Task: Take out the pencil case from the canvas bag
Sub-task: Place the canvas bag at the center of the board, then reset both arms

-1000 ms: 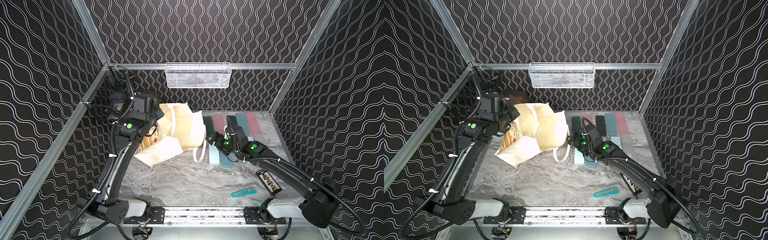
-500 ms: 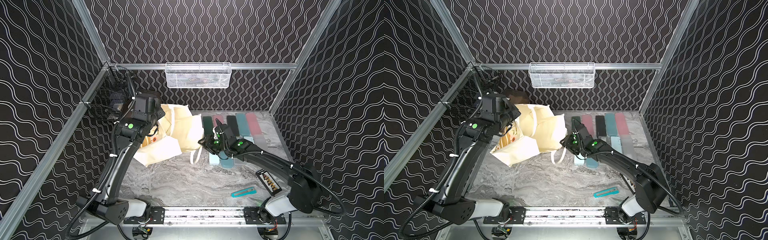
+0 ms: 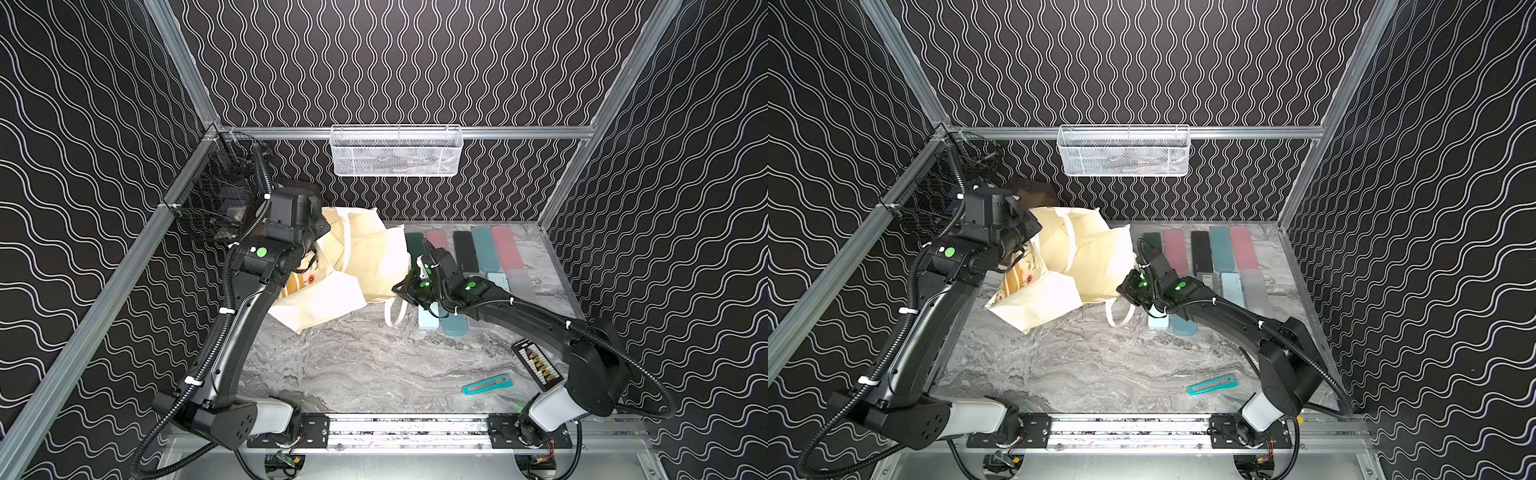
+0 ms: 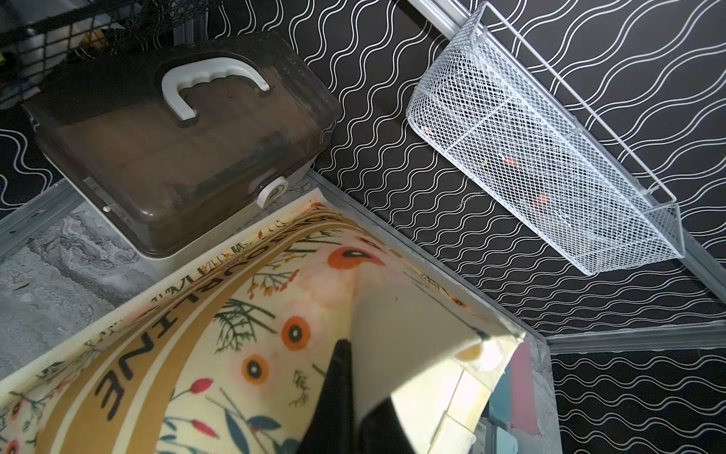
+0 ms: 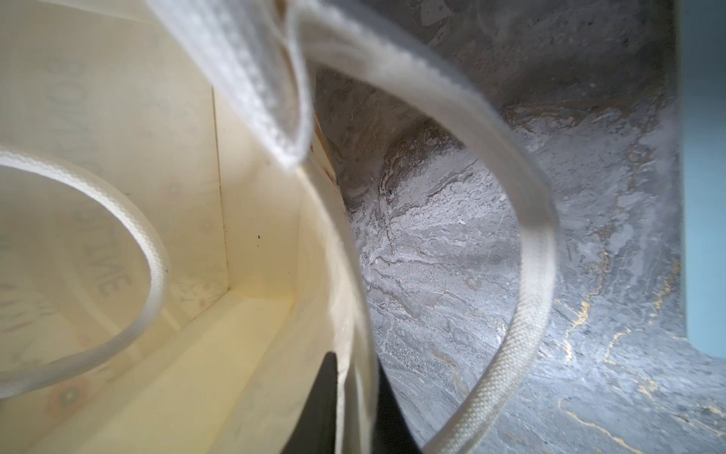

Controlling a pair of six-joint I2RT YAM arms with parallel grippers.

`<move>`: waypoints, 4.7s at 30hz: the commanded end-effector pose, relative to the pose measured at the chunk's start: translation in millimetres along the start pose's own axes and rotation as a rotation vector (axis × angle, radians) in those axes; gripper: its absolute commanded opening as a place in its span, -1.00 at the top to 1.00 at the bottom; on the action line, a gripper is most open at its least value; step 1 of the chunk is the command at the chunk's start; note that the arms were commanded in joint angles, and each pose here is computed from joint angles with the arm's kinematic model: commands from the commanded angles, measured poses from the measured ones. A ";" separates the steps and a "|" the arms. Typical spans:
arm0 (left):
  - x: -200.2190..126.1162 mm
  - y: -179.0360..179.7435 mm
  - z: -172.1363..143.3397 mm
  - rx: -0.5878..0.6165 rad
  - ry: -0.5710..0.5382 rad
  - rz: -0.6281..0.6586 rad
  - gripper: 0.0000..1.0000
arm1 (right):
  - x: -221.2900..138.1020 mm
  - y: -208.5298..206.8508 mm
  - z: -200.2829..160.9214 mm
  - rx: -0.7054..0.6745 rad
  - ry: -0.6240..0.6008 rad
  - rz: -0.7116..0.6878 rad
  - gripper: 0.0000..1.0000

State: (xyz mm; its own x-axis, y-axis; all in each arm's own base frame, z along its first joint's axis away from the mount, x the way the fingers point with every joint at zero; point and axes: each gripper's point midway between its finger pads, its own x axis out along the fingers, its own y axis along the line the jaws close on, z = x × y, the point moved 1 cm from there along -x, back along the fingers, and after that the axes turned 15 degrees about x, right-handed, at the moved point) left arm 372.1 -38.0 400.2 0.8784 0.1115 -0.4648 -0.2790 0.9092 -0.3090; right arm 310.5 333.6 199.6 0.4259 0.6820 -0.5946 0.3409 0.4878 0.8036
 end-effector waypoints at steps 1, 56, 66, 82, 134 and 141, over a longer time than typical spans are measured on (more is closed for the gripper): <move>-5.9 -3.9 17.2 -0.050 -0.071 -0.018 1.00 | -13.6 13.3 5.8 -0.023 -0.049 0.023 0.94; 58.0 18.8 -83.1 0.353 0.348 -0.054 0.58 | -3.3 98.7 96.0 -0.422 -0.058 -0.198 0.64; 31.6 17.2 -40.1 0.372 0.231 -0.075 -0.82 | -31.9 125.5 96.3 -0.450 -0.094 -0.114 -0.44; -59.6 88.7 -57.3 0.490 -0.132 0.046 -0.98 | -167.0 77.8 118.1 -0.563 -0.512 -0.020 -0.98; 147.2 133.7 -228.0 0.626 -0.073 -0.048 -0.99 | -161.4 -256.4 292.7 -0.377 -0.942 -0.542 -0.99; 162.1 126.3 -228.6 0.643 -0.102 -0.088 -0.99 | -150.6 -251.1 292.5 -0.407 -0.919 -0.389 -0.99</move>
State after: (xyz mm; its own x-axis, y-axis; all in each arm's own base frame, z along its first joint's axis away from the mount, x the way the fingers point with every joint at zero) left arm 379.8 7.8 81.3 0.8894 0.0662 -0.4523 0.0309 0.9785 0.2039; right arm 394.2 -64.8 66.6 0.8005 -0.2360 -0.5509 0.4650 0.8245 0.3224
